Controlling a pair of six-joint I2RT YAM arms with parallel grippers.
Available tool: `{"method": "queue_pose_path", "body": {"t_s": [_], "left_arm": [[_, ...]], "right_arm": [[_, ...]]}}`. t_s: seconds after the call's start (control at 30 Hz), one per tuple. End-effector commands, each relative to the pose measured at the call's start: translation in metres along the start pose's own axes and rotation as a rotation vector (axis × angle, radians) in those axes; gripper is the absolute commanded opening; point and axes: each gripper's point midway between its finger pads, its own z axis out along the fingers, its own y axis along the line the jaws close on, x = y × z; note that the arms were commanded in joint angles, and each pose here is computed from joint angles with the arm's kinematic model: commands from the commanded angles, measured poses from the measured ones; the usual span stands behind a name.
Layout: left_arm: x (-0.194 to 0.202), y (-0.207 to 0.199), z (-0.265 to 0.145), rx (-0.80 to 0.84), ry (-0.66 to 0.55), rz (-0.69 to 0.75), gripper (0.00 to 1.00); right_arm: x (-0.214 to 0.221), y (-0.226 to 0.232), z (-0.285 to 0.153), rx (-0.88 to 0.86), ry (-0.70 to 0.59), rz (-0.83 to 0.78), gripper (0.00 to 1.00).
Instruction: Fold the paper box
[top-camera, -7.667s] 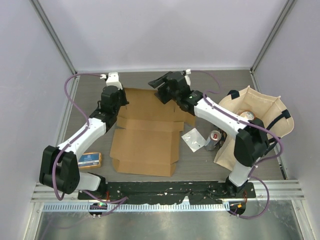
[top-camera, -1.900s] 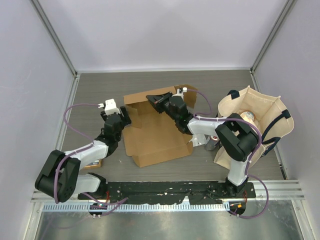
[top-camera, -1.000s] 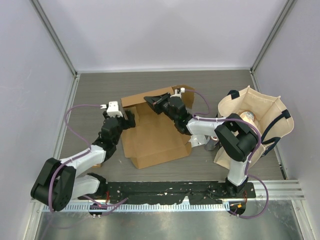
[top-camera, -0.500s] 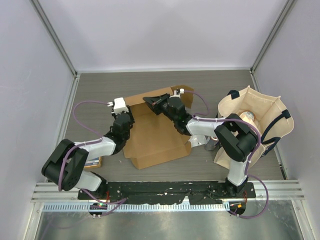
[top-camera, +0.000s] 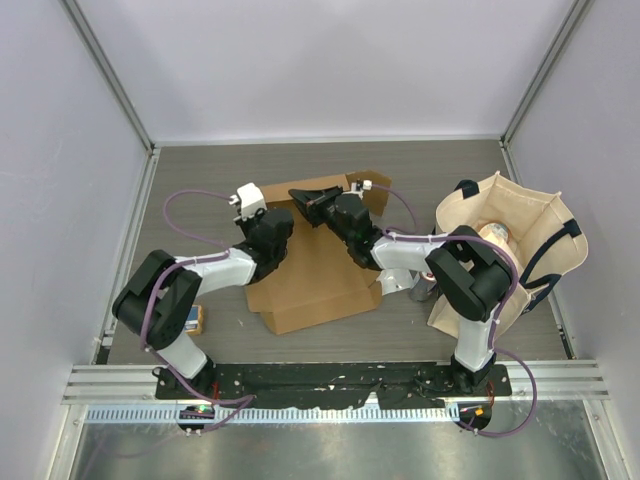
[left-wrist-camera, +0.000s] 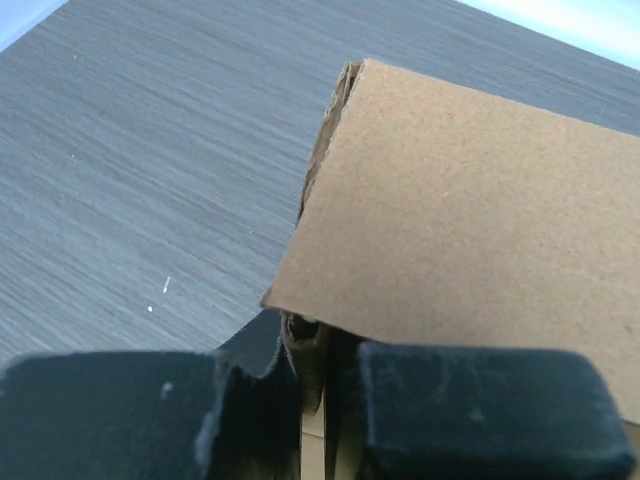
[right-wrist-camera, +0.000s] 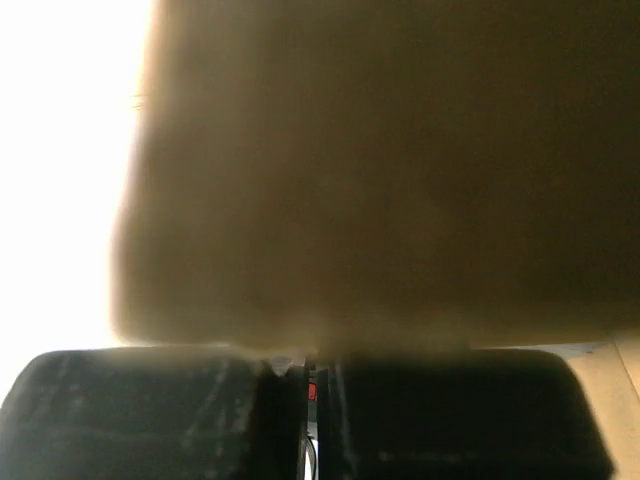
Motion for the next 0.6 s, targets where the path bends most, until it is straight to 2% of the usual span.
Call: {"method": "queue_pose_path", "body": {"t_s": [0.0, 0.17, 0.23, 0.3, 0.33, 0.43, 0.5, 0.57], "left_arm": [[0.005, 0.039, 0.004, -0.186, -0.034, -0.038, 0.0], [0.004, 0.037, 0.001, -0.15, -0.019, -0.056, 0.0], [0.007, 0.021, -0.001, -0.034, 0.04, -0.072, 0.0], [0.0, 0.014, -0.009, 0.057, 0.053, -0.113, 0.12], [-0.001, 0.012, -0.014, 0.1, 0.062, -0.118, 0.3], [-0.009, 0.012, -0.029, 0.206, 0.06, -0.171, 0.53], [-0.015, 0.018, -0.033, 0.219, 0.052, -0.185, 0.6], [-0.015, 0.019, -0.034, 0.231, 0.052, -0.169, 0.62]], "right_arm": [[0.03, 0.006, -0.008, -0.018, 0.081, 0.034, 0.02], [0.031, 0.006, -0.01, -0.022, 0.077, 0.042, 0.02], [0.031, 0.007, -0.01, -0.025, 0.074, 0.028, 0.02], [0.032, 0.009, -0.008, -0.029, 0.082, 0.023, 0.02], [0.032, 0.009, -0.008, -0.032, 0.084, 0.022, 0.02], [0.03, 0.008, -0.008, -0.03, 0.073, 0.009, 0.02], [0.032, 0.008, -0.007, -0.032, 0.081, 0.019, 0.02], [0.03, 0.008, -0.006, -0.034, 0.079, 0.022, 0.02]]}}
